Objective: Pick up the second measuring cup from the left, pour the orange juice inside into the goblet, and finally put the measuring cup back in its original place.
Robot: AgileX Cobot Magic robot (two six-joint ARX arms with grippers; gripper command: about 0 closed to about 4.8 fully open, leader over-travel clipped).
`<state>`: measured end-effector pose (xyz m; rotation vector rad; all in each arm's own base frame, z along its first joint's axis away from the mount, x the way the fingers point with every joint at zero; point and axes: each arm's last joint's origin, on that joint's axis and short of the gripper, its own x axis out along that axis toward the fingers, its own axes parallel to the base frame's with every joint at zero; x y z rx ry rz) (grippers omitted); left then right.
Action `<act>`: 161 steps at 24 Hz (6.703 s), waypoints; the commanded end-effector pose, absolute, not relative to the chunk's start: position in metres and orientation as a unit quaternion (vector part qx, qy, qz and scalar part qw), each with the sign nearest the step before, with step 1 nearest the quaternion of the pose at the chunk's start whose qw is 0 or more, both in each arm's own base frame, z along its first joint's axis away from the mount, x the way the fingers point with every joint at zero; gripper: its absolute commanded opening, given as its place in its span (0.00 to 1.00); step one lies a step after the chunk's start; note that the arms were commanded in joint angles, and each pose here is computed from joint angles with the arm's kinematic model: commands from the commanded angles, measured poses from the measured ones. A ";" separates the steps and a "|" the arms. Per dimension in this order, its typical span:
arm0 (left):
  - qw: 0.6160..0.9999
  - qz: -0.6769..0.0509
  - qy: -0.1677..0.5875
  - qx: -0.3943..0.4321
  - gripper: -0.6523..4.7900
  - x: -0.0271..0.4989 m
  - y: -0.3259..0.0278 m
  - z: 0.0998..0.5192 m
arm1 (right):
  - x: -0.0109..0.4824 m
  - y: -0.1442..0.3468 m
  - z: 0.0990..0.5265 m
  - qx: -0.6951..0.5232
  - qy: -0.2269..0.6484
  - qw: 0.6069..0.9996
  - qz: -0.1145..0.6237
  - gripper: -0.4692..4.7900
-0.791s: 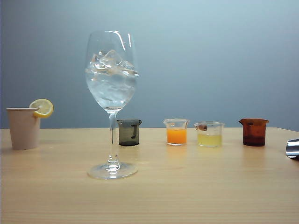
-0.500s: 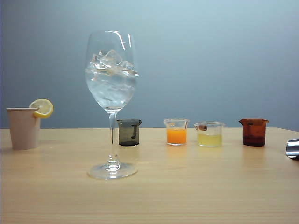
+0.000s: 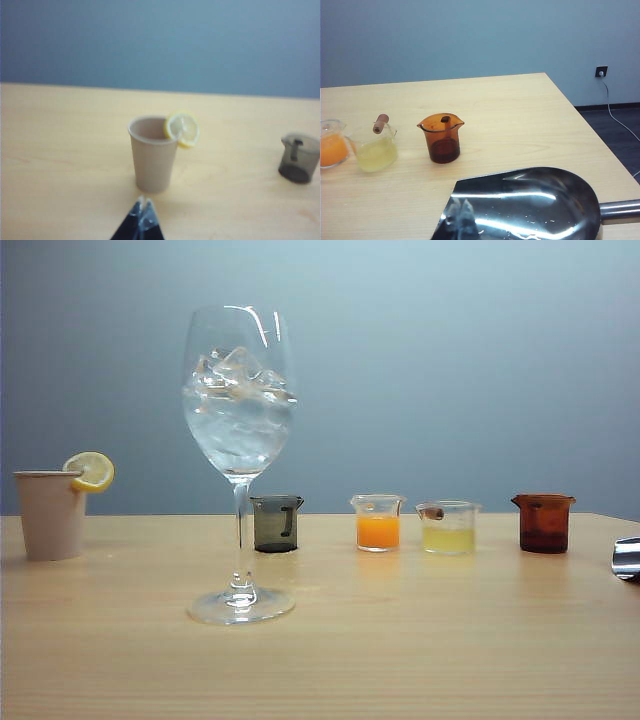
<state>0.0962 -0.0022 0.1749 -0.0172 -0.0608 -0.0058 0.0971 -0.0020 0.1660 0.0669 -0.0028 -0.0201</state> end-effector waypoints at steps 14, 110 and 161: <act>0.991 -0.112 -0.060 -0.043 0.11 0.107 -0.013 0.361 | 0.103 0.001 0.300 0.037 -0.079 0.996 0.000 0.09; 0.905 -0.401 0.143 -0.008 0.11 0.088 -0.065 0.406 | 0.331 0.184 0.125 0.058 0.107 0.976 0.183 0.73; 0.902 -0.410 0.135 -0.010 0.11 0.088 -0.066 0.407 | 0.341 0.210 0.122 0.031 0.113 0.981 0.157 0.73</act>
